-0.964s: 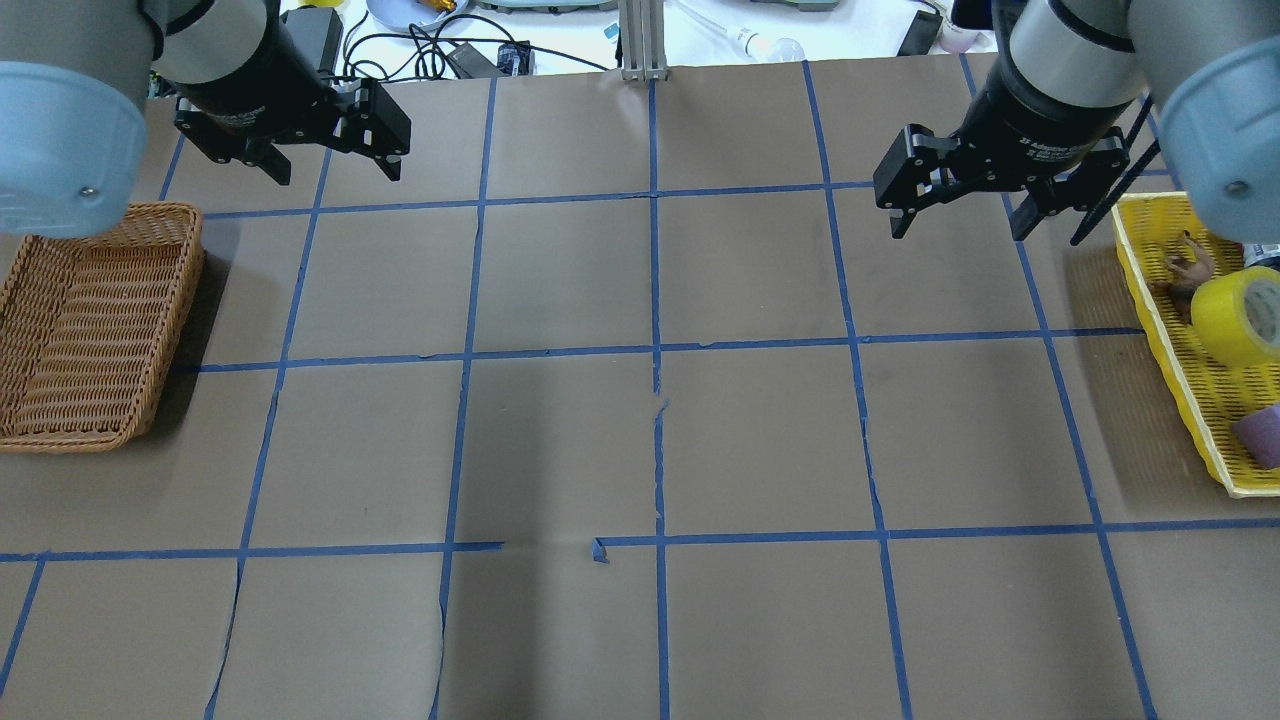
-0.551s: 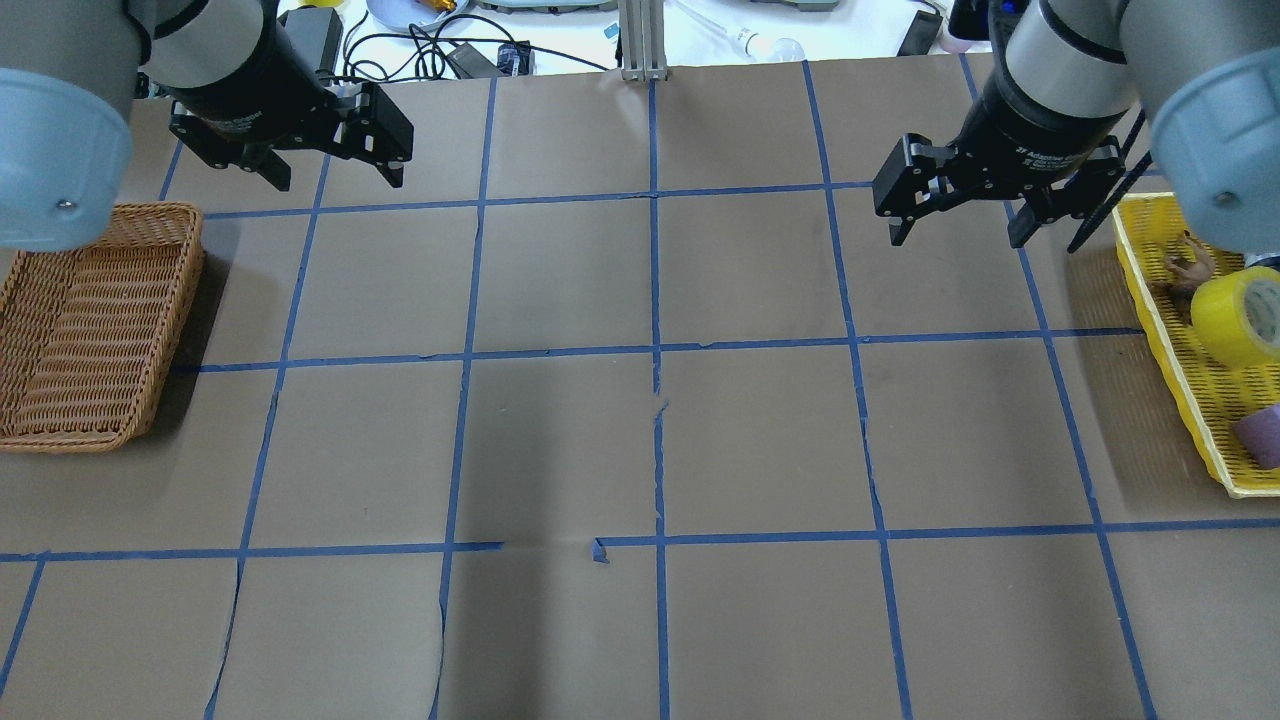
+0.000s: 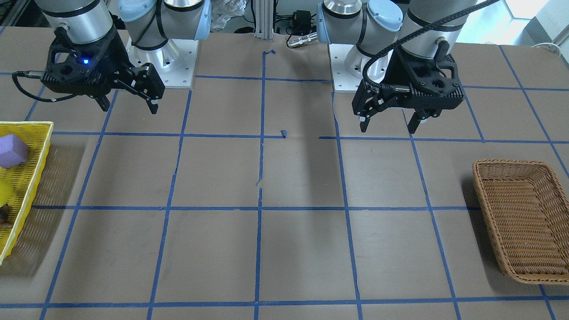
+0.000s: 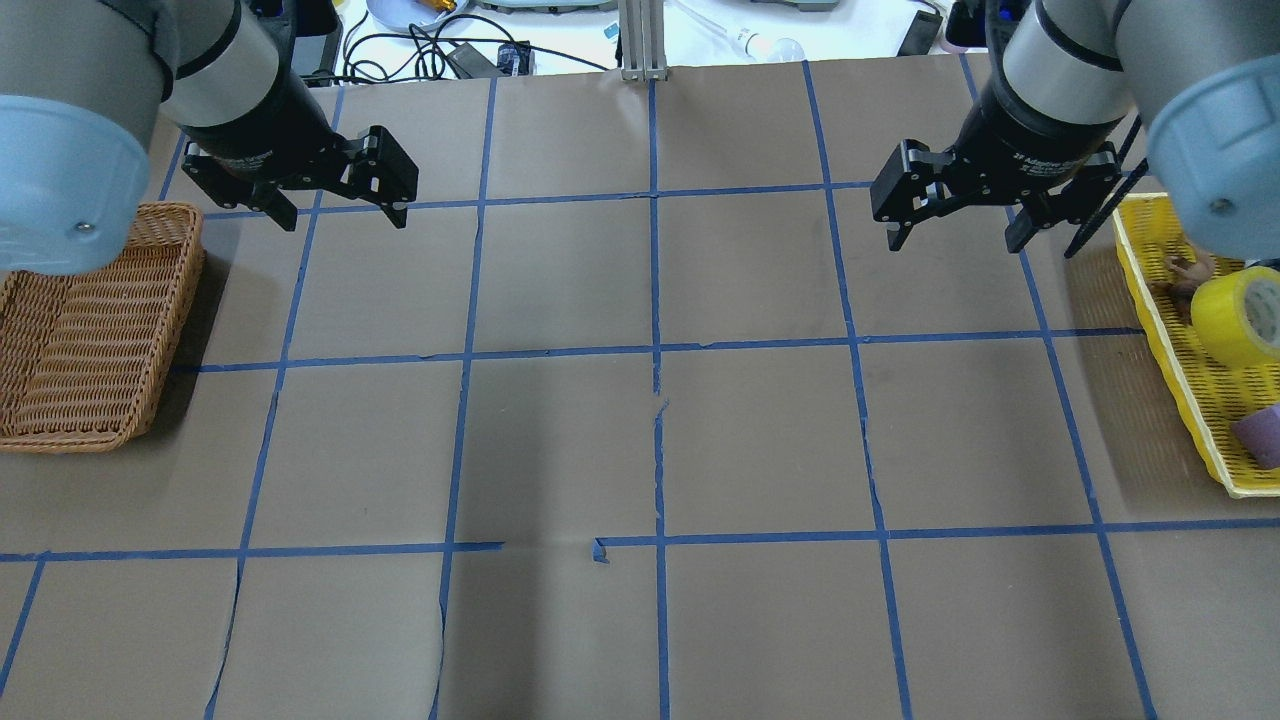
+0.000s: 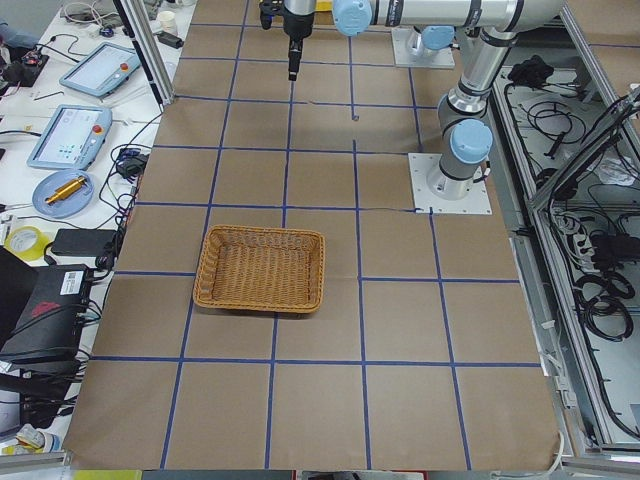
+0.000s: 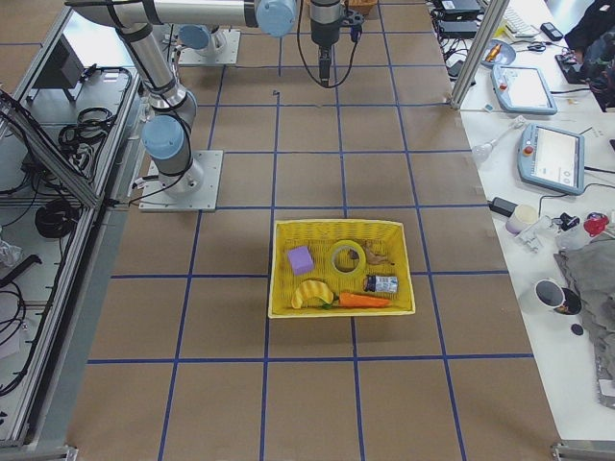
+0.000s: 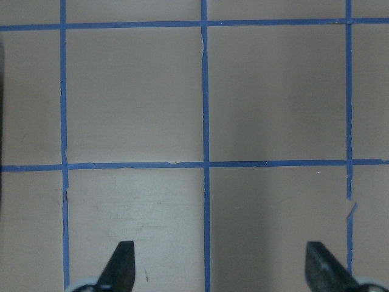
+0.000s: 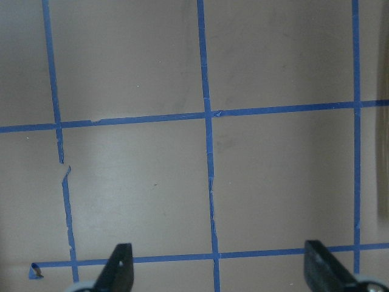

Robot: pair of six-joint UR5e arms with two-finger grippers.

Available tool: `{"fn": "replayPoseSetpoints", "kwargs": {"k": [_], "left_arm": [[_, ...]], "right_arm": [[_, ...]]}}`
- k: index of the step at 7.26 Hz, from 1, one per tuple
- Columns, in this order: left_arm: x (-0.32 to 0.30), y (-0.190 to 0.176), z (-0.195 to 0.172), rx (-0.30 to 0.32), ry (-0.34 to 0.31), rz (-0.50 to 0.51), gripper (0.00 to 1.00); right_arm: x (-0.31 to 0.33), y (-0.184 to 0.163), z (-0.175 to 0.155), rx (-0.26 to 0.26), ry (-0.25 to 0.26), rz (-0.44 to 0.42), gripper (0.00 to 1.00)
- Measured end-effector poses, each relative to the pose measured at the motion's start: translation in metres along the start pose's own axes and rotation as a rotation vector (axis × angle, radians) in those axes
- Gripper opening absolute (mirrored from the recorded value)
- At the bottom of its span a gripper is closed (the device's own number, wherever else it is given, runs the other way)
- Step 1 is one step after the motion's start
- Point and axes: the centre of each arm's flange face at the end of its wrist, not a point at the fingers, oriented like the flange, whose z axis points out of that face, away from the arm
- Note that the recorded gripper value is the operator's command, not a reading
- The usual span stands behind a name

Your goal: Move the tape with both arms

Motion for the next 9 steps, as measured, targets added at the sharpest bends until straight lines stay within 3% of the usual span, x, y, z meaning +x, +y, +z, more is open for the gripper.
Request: {"fn": "replayPoseSetpoints", "kwargs": {"k": [5,9], "left_arm": [[0.006,0.019,-0.012,0.01,0.0,-0.033,1.0],[-0.002,0.018,-0.018,0.025,-0.066,-0.039,1.0]], "right_arm": [[0.001,0.002,-0.002,-0.002,0.001,-0.005,1.0],[0.001,0.002,-0.002,-0.002,0.003,-0.012,1.0]]}}
